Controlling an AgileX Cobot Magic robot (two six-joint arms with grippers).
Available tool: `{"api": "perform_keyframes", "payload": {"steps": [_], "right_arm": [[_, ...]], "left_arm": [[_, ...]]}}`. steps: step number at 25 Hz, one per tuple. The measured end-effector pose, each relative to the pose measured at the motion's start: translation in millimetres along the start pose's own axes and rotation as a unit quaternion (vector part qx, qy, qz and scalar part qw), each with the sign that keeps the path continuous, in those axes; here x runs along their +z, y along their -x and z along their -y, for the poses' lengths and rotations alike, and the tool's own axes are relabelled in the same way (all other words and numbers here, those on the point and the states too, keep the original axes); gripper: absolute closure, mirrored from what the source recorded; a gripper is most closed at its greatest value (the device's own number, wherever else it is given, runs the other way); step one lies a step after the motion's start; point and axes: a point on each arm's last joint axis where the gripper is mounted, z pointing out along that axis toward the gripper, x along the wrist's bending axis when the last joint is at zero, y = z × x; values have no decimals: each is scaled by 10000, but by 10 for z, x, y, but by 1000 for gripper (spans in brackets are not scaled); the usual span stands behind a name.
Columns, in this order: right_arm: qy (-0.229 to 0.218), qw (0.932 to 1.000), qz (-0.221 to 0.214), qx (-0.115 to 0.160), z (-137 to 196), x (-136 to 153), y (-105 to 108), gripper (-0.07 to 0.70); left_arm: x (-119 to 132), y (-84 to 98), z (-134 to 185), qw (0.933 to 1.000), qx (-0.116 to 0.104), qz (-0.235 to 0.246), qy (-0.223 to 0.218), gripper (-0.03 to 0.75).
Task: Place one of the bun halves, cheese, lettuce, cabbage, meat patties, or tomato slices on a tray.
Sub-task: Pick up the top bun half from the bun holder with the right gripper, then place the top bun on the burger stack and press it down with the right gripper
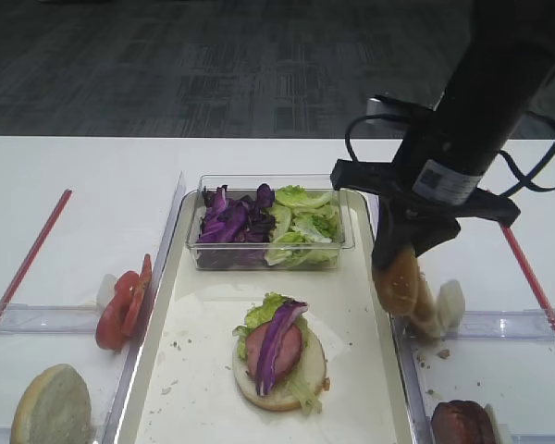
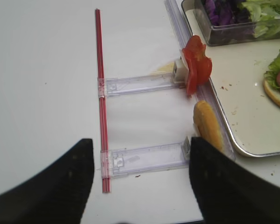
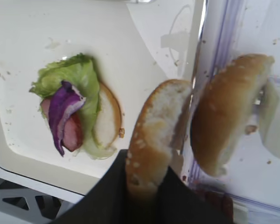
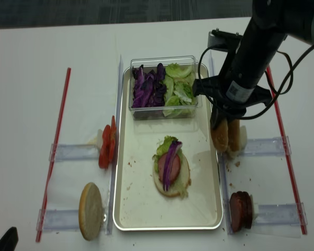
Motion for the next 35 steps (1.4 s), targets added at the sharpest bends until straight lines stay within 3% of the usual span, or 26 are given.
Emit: {"api": "perform_keyframes", "payload": {"steps": [10, 19, 26, 35], "right_arm": [[79, 9966, -766, -288, 14, -51, -149, 513], [146, 9823, -1815, -449, 59, 41, -262, 513], [320, 9541, -2943, -451, 164, 214, -300, 514], [886, 9167, -3881, -332, 358, 483, -194, 514]], "left_arm": [[0, 0, 0, 10000, 0, 0, 0, 294], [0, 0, 0, 10000, 0, 0, 0, 294], [0, 0, 0, 10000, 0, 0, 0, 294], [0, 0, 0, 10000, 0, 0, 0, 294]]}}
